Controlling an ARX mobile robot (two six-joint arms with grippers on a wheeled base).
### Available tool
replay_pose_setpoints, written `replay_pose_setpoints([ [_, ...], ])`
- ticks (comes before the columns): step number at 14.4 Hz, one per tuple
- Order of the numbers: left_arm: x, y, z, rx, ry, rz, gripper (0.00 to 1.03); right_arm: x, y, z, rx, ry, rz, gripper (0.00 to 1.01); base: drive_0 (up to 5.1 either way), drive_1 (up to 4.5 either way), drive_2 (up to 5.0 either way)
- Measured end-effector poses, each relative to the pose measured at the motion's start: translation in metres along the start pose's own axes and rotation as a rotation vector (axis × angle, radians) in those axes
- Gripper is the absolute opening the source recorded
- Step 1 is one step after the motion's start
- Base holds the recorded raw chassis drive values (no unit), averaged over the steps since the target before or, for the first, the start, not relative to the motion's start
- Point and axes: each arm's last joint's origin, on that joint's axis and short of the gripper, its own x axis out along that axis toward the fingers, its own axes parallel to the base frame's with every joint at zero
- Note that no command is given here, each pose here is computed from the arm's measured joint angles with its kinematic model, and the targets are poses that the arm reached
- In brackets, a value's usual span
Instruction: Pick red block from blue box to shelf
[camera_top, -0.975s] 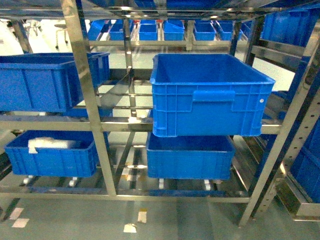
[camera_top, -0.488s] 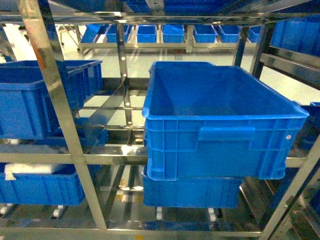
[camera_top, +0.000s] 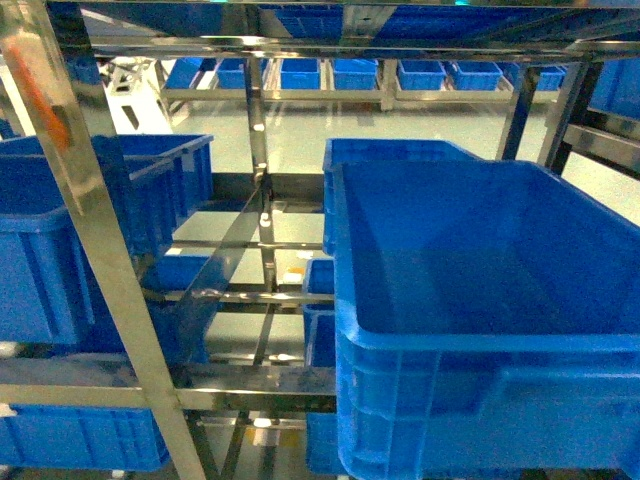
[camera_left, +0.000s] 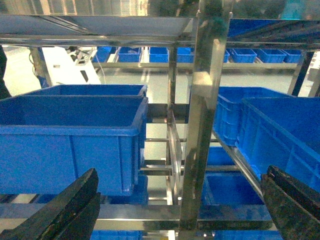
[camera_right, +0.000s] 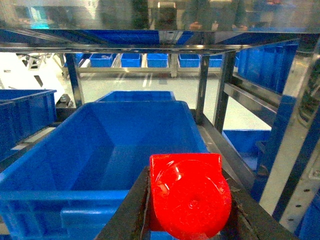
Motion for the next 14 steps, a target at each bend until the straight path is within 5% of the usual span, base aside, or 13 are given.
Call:
replay_pose_setpoints([
  [2, 0.0, 0.0, 0.0001, 0.0, -0.001, -0.002, 0.98, 0.0, 0.0, -0.0004, 0.0, 0.003, 0.0, 0.28, -0.3, 3.94, -4.6],
  [14, 0.0, 0.0, -0.0001, 0.0, 0.002, -0.002, 0.98, 0.0, 0.0, -0.0003, 0.0, 0.003, 0.0, 0.28, 0.0, 0.0, 0.0],
])
